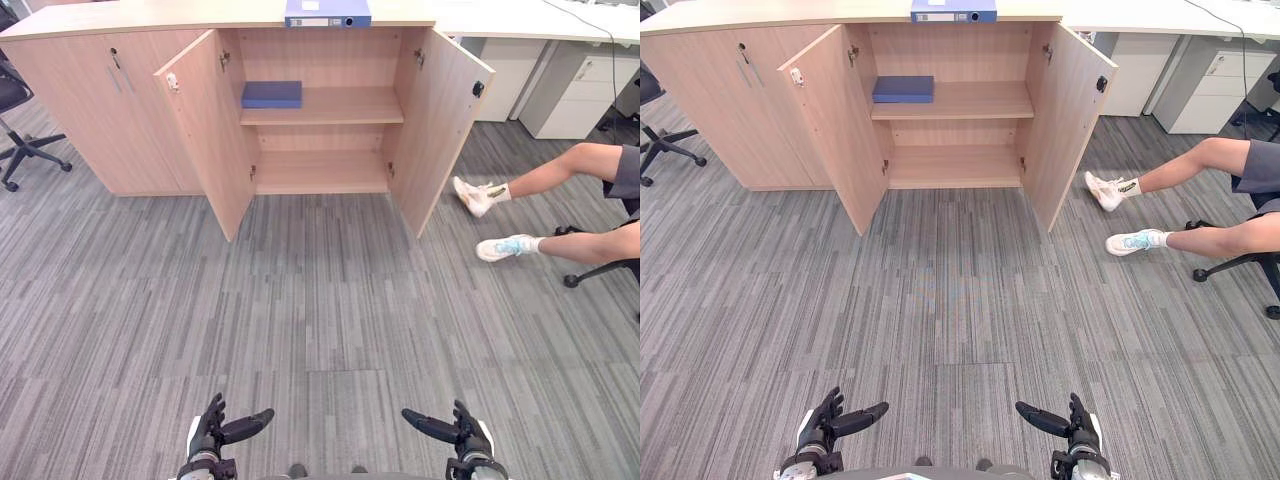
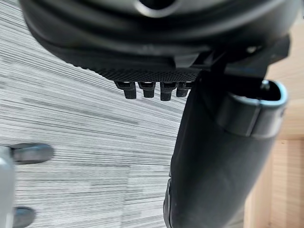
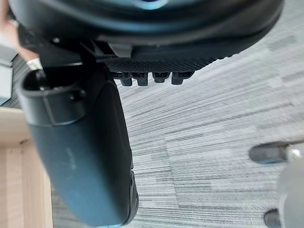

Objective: Walk over to the cabinet, pick up the folder, carry it to the office cabinet, place the folder inside the office cabinet, then close the office cabinet door

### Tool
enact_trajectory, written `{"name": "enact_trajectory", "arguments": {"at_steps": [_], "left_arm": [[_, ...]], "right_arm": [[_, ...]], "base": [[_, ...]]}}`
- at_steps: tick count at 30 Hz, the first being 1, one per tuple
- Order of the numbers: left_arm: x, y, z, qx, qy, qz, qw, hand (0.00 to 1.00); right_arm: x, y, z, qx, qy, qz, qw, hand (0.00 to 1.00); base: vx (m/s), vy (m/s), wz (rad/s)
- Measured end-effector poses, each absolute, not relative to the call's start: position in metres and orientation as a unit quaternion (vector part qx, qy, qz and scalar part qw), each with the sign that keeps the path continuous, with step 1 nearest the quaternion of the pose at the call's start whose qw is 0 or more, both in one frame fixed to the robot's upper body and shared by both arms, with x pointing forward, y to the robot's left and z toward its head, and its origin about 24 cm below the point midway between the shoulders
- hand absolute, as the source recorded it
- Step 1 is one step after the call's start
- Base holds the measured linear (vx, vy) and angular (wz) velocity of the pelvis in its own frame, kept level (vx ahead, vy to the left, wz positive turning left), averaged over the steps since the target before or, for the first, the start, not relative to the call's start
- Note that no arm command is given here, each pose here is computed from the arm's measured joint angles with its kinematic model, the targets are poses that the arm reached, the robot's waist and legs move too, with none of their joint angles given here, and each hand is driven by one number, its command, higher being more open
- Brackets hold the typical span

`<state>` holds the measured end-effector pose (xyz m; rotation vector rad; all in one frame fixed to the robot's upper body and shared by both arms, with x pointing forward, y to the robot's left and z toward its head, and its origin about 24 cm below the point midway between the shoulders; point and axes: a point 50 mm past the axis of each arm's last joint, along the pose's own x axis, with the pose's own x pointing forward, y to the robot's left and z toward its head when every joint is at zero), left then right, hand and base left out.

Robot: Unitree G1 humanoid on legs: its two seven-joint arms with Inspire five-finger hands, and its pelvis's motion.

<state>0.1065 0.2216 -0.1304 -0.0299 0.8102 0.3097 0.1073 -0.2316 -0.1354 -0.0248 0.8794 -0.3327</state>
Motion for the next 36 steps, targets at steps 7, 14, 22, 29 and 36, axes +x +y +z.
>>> {"name": "enact_trajectory", "arguments": {"at_steps": [7,14,22,29,36], "left_arm": [[0.103,0.228,-0.129,-0.013,0.389,0.155,0.908,1.0],[0.108,0.229,-0.121,-0.011,0.367,0.154,0.917,1.0],[0.133,0.227,-0.099,-0.023,0.298,0.157,0.941,1.0],[0.153,0.228,-0.087,-0.003,0.266,0.143,0.953,1.0],[0.172,0.219,-0.085,-0.008,0.255,0.131,0.958,1.0]], "right_arm": [[0.117,-0.234,-0.13,-0.048,0.412,-0.131,0.901,1.0],[0.126,-0.246,-0.121,-0.069,0.392,-0.131,0.908,1.0],[0.147,-0.246,-0.109,-0.065,0.353,-0.139,0.923,1.0],[0.14,-0.238,-0.111,-0.04,0.351,-0.142,0.925,1.0],[0.16,-0.241,-0.1,-0.049,0.324,-0.141,0.934,1.0]], "base": [[0.02,-0.001,-0.01],[-0.01,-0.016,-0.09],[0.07,0.041,-0.12],[0.31,0.051,0.44],[0.59,-0.121,0.54]]}}
